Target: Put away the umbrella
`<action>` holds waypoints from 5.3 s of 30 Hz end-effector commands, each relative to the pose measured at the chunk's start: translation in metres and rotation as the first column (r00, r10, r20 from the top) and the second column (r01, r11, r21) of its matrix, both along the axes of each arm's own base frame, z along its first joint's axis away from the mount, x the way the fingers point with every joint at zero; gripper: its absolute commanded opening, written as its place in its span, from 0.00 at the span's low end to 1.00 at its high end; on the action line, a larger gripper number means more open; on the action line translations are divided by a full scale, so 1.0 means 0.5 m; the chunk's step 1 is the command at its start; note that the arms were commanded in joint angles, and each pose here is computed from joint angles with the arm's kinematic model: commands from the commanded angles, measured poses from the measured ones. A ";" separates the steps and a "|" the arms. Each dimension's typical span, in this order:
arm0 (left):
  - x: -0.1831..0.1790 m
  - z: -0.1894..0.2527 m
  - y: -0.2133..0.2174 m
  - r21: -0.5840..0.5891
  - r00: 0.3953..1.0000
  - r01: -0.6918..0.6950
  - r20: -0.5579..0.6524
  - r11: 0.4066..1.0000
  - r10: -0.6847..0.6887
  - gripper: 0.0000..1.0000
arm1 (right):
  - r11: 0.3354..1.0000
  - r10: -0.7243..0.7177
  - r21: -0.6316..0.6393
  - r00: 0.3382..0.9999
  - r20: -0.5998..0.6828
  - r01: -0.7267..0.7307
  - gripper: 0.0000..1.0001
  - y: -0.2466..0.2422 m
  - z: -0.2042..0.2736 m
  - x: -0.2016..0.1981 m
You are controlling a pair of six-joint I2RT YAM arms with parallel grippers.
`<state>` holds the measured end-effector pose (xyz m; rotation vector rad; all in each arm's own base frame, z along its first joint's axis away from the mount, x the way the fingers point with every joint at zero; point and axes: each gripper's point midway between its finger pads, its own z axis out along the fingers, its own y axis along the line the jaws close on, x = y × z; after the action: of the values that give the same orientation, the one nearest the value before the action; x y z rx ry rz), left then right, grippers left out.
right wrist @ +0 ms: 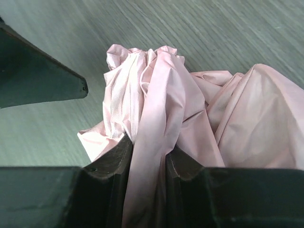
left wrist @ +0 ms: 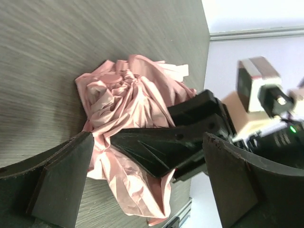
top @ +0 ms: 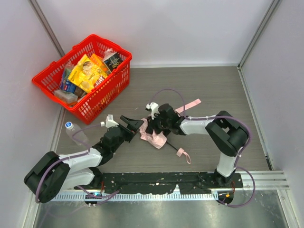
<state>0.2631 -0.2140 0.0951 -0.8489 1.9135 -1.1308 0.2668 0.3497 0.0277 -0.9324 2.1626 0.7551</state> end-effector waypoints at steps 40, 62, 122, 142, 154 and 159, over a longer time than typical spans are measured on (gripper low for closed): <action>0.026 -0.178 0.018 0.276 0.939 -0.168 -0.248 0.946 0.239 0.09 | 0.943 0.296 0.040 0.775 -0.559 -0.331 0.01 -0.025 -0.112 -0.137; -0.065 -0.205 0.019 0.230 0.878 -0.074 -0.447 0.970 0.173 0.00 | 0.989 0.143 0.012 0.972 0.188 -0.148 0.89 -0.017 0.261 -0.069; -0.104 -0.226 0.034 0.185 0.745 -0.042 -0.649 0.982 0.154 0.00 | 0.837 0.261 -0.519 0.709 0.655 0.172 0.44 -0.041 0.017 0.037; 0.046 -0.087 0.061 0.028 0.966 -0.089 -0.242 0.996 0.093 0.91 | 0.950 0.151 -0.296 0.977 0.151 -0.102 0.01 -0.065 -0.083 -0.075; 0.015 -0.047 0.013 -0.019 0.980 0.128 -0.148 0.992 -0.130 1.00 | 0.999 -0.027 -0.033 0.927 -0.374 0.016 0.01 -0.096 -0.131 -0.078; 0.000 -0.077 0.008 -0.037 0.971 0.079 -0.222 0.996 -0.085 1.00 | 0.998 -0.042 0.017 0.838 -0.544 0.060 0.01 -0.089 -0.152 -0.077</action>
<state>0.2674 -0.2036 0.0610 -0.9264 2.1355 -1.1376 0.2979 0.3417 0.0334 -0.8227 2.1292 1.0111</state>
